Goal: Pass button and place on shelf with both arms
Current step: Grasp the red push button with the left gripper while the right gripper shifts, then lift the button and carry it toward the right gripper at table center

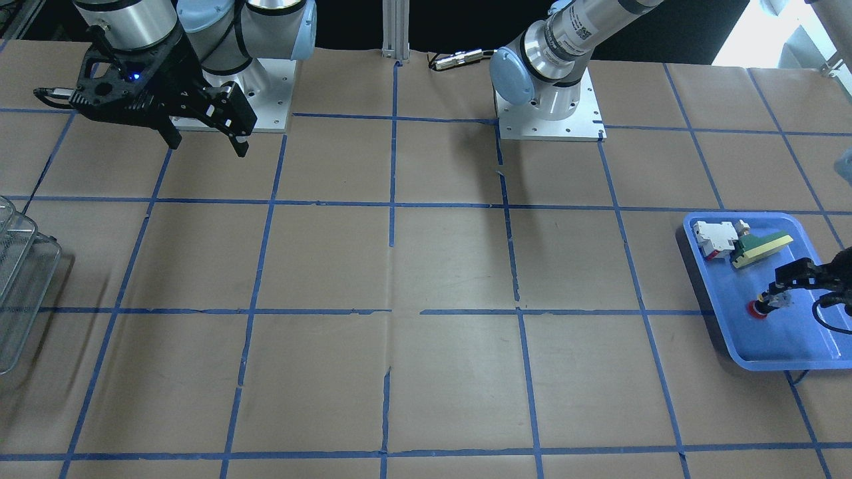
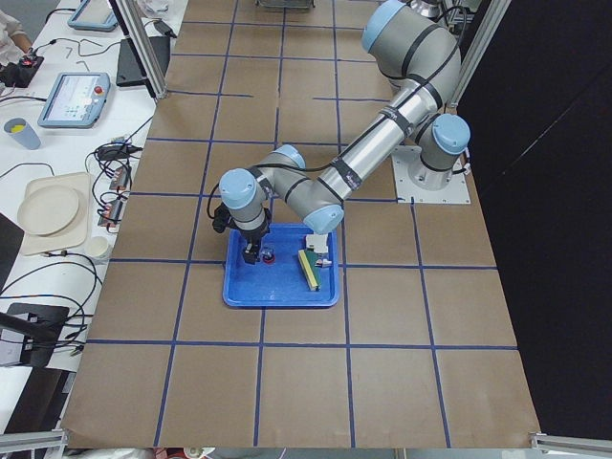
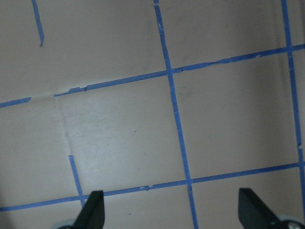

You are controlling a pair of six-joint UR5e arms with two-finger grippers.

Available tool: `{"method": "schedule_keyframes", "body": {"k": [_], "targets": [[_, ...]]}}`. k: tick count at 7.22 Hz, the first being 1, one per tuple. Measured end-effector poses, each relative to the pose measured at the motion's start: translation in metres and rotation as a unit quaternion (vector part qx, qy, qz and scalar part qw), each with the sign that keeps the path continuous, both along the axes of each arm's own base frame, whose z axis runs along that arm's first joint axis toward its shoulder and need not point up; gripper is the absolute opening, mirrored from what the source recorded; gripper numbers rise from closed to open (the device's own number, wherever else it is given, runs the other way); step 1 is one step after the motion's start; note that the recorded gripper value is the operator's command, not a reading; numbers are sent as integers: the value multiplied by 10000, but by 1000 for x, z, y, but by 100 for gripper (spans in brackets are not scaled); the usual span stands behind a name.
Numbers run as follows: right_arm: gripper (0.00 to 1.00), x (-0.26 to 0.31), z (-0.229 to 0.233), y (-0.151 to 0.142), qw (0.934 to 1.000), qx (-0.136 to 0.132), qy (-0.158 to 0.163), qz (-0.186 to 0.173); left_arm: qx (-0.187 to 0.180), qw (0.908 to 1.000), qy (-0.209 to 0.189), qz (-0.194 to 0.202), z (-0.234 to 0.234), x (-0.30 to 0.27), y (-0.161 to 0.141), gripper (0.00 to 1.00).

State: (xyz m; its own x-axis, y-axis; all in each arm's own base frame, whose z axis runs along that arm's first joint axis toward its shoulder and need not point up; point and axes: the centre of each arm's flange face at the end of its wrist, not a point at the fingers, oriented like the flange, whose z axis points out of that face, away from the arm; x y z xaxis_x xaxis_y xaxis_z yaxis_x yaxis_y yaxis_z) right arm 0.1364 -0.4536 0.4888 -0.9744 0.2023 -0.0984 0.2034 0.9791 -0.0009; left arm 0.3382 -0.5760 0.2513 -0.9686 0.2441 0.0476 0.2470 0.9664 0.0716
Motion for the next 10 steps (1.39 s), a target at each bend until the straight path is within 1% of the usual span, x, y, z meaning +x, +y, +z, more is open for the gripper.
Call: {"method": "schedule_keyframes", "body": {"k": [1, 2, 3, 4, 5, 6, 7, 8, 9, 10], "targets": [[100, 6, -1, 1, 9993, 75, -297, -207, 37, 10000, 41, -4, -7, 0, 0, 90], [100, 9, -1, 1, 9985, 128, -442, -303, 65, 9999, 73, -21, -12, 0, 1, 82], [100, 10, 1, 1, 9981, 109, -505, -340, 103, 9999, 109, -35, -17, -2, 2, 76], [100, 11, 5, 2, 9980, 65, -526, -353, 146, 9998, 156, -49, -23, -4, 6, 59], [100, 11, 7, 3, 9979, 42, -536, -366, 129, 9997, 156, -121, -28, -6, 8, 28], [100, 11, 6, 2, 9978, 60, -541, -377, 48, 9996, 94, -257, -29, -5, 8, 18], [100, 13, 4, 1, 9973, 102, -620, -381, -10, 9994, 38, -350, -28, -5, 8, 17], [100, 16, -2, -1, 9956, 203, -807, -430, -46, 9992, 0, -386, -25, -6, 9, 16], [100, 19, -10, -6, 9922, 354, -1022, -615, -69, 9992, -9, -399, -21, -7, 10, 13], [100, 21, -15, -11, 9867, 504, -1249, -909, -83, 9992, 3, -403, -13, -9, 12, 13]]}}
